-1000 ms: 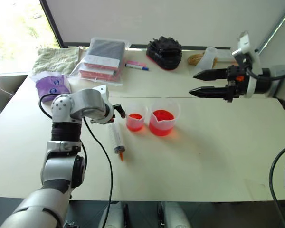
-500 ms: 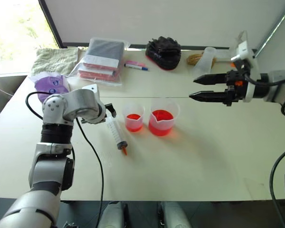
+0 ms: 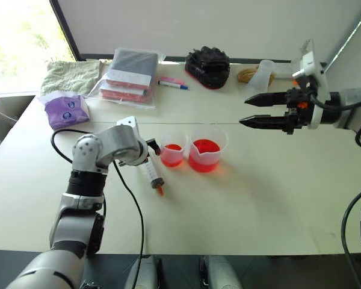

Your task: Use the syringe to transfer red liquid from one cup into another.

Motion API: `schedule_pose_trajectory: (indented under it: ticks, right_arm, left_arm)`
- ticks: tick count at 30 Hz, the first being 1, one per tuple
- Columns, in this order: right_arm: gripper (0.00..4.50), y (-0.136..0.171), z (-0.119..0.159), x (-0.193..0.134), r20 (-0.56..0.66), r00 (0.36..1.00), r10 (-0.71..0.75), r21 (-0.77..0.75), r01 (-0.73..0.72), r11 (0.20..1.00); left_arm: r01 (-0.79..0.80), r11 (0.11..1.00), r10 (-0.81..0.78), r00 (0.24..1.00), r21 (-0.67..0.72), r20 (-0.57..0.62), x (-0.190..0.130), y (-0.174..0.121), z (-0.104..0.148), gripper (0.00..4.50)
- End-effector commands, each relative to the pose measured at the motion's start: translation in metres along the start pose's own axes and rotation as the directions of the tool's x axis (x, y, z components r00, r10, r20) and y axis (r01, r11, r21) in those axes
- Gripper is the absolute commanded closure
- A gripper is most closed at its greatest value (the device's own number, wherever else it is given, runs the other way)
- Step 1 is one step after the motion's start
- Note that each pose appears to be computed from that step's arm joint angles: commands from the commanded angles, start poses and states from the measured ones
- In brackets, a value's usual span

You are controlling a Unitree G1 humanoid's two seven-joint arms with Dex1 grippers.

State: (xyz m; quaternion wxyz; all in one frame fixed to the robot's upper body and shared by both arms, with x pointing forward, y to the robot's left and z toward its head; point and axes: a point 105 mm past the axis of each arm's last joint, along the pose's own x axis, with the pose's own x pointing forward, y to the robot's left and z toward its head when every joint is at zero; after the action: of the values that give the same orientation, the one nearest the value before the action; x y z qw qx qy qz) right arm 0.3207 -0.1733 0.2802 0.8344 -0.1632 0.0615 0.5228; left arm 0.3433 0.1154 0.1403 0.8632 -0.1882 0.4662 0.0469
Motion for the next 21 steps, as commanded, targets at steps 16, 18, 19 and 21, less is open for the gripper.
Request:
schedule_pose_trajectory:
  ticks: [16,18,19,21]
  right_arm:
    - [1.01,-0.001,0.012,-0.005,0.027,0.999,-0.023,-0.057,0.025,0.998]
    - [1.01,-0.002,0.011,-0.005,0.025,0.999,-0.024,-0.058,0.025,0.998]
    - [1.01,-0.002,0.011,-0.005,0.025,0.999,-0.025,-0.059,0.026,0.998]
    - [1.01,-0.002,0.011,-0.004,0.026,0.999,-0.025,-0.059,0.026,0.998]
  left_arm:
    - [-0.012,1.000,0.013,0.999,-0.026,0.029,-0.006,-0.001,-0.003,0.03]
    - [-0.021,0.999,0.022,0.999,-0.035,0.029,-0.005,0.002,-0.003,0.27]
    - [-0.025,0.999,0.027,0.999,-0.036,0.031,-0.005,0.003,-0.003,0.55]
    - [-0.034,0.998,0.036,0.999,-0.044,0.032,-0.005,0.006,-0.002,1.15]
